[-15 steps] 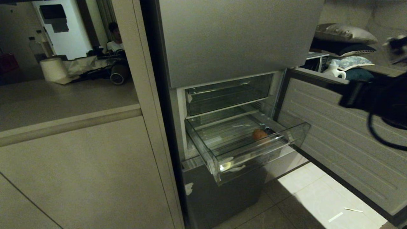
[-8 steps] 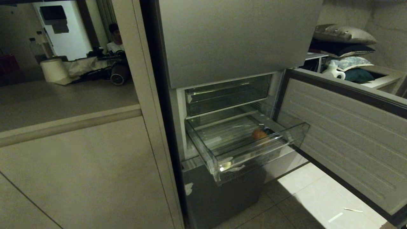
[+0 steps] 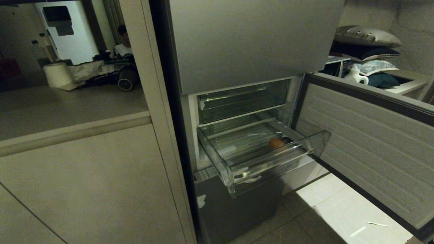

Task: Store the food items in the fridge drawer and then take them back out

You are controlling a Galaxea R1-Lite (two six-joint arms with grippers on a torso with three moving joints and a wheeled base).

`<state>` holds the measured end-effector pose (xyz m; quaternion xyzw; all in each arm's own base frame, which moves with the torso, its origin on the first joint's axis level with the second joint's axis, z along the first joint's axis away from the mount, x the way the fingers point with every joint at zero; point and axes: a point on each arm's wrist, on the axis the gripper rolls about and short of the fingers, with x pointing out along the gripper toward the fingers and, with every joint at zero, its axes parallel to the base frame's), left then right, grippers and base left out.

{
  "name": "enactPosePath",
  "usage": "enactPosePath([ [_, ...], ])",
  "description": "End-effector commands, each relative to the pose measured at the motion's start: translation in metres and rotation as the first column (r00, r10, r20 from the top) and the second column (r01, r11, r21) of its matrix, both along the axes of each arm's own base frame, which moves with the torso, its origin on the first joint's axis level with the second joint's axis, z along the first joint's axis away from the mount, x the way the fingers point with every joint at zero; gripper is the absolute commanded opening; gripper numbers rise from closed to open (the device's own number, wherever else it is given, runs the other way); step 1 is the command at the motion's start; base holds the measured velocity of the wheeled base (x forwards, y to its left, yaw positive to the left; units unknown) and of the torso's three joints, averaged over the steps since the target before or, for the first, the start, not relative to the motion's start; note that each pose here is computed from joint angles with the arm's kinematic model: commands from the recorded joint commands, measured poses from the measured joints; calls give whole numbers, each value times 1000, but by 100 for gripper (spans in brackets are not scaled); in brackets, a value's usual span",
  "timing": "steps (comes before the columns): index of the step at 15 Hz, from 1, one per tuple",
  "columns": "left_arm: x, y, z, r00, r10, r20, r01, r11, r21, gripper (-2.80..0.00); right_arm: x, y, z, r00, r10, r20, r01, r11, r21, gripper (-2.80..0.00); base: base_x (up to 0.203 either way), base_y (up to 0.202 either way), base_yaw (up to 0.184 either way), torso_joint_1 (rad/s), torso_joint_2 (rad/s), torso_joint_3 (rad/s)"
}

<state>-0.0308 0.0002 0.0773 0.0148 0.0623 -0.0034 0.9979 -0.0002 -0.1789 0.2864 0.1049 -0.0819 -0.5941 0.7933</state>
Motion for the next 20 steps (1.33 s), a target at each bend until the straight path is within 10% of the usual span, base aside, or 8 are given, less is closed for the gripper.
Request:
enactPosePath([
  [1, 0, 0, 0, 1000, 0, -3, 0, 1000, 0, -280, -13, -65, -44, 999, -35, 9, 33, 988, 153, 0, 0, 0, 0, 0, 0, 0],
  [6, 0, 0, 0, 1000, 0, -3, 0, 1000, 0, -280, -16, -131, -112, 996, 82, -40, -72, 976, 204, 0, 0, 0, 0, 0, 0, 0],
  [11, 0, 0, 0, 1000, 0, -3, 0, 1000, 0, -280, 16, -152, -162, 956, 292, -10, -273, 906, 324, 0, 0, 0, 0, 0, 0, 0],
  [20, 0, 0, 0, 1000, 0, -3, 0, 1000, 0, -280, 40, -209, -213, 940, 230, -253, -131, 926, 353, 0, 0, 0, 0, 0, 0, 0],
])
